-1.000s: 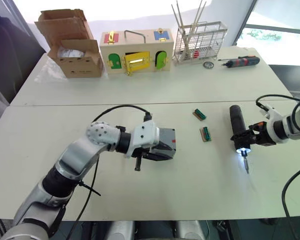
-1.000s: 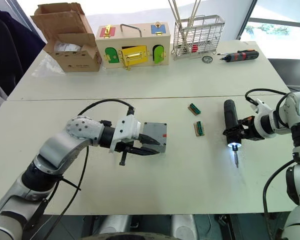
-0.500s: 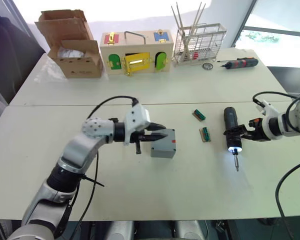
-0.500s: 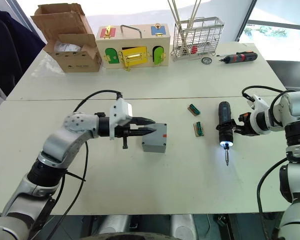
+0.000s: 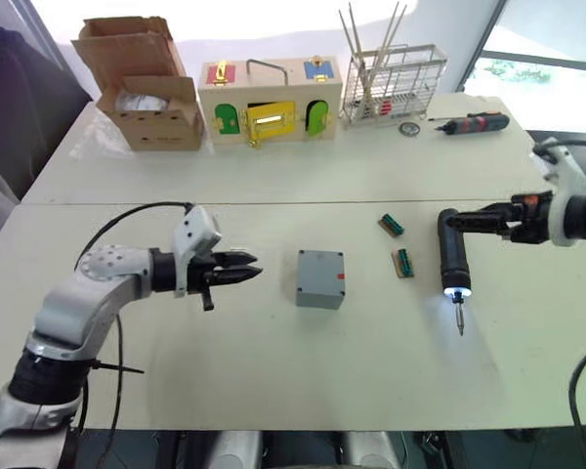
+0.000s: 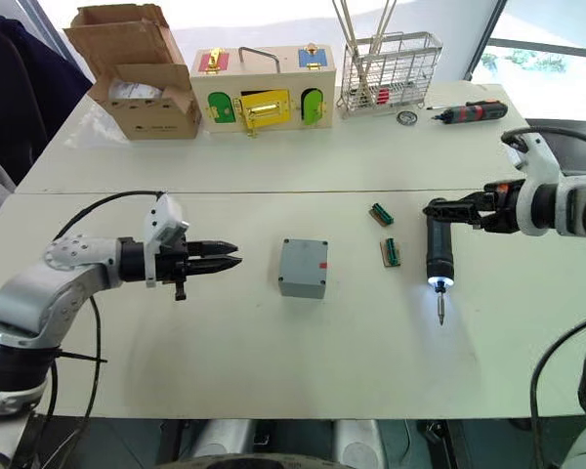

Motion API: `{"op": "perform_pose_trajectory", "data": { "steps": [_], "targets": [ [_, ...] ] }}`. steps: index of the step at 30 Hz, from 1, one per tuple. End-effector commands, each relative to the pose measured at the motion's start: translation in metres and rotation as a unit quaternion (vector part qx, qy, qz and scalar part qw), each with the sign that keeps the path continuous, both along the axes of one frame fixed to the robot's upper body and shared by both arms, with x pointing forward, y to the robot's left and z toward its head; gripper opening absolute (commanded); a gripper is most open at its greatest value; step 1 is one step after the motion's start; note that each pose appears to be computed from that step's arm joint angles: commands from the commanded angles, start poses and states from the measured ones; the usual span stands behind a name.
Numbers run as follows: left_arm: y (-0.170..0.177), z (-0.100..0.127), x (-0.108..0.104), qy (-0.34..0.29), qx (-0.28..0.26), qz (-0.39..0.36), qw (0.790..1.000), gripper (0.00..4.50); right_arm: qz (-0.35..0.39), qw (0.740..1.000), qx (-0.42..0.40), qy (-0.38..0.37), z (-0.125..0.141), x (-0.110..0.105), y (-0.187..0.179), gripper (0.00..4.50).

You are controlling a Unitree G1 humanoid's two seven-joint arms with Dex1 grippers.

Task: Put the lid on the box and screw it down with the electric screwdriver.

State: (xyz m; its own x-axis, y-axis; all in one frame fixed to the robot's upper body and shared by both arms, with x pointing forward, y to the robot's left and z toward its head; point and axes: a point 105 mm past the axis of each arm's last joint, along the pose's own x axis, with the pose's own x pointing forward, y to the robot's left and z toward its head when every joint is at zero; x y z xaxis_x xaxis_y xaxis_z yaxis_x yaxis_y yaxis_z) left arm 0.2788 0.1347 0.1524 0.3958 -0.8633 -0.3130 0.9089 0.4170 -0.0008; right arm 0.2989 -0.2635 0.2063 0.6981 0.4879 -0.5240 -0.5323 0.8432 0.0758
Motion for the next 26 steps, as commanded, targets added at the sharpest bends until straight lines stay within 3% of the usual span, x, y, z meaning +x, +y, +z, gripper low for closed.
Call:
{"op": "perform_pose_trajectory", "data": {
  "steps": [1,2,6,8,14,26],
  "targets": [
    [0.007,0.009,-0.008,0.006,-0.015,0.019,1.000,1.08,0.089,0.991,-0.021,-0.093,0.008,-0.034,0.018,4.49],
    [0.009,0.008,-0.010,0.012,-0.017,0.021,1.000,1.08,0.104,0.989,-0.023,-0.104,0.006,-0.041,0.022,4.49],
    [0.011,-0.016,-0.035,0.093,-0.011,0.000,0.996,1.08,0.171,0.984,0.042,0.028,-0.054,-0.109,0.040,4.49],
    [0.008,-0.021,-0.046,0.120,-0.018,-0.013,0.992,1.08,0.180,0.981,0.051,0.045,-0.064,-0.119,0.043,4.49],
    [0.000,-0.031,-0.066,0.153,-0.031,-0.024,0.987,1.08,0.195,0.979,0.033,0.039,-0.077,-0.121,0.048,4.49],
    [0.004,-0.041,-0.070,0.164,-0.033,0.020,0.986,1.08,0.213,0.975,0.046,0.033,-0.090,-0.109,0.067,4.49]
  ]
}}
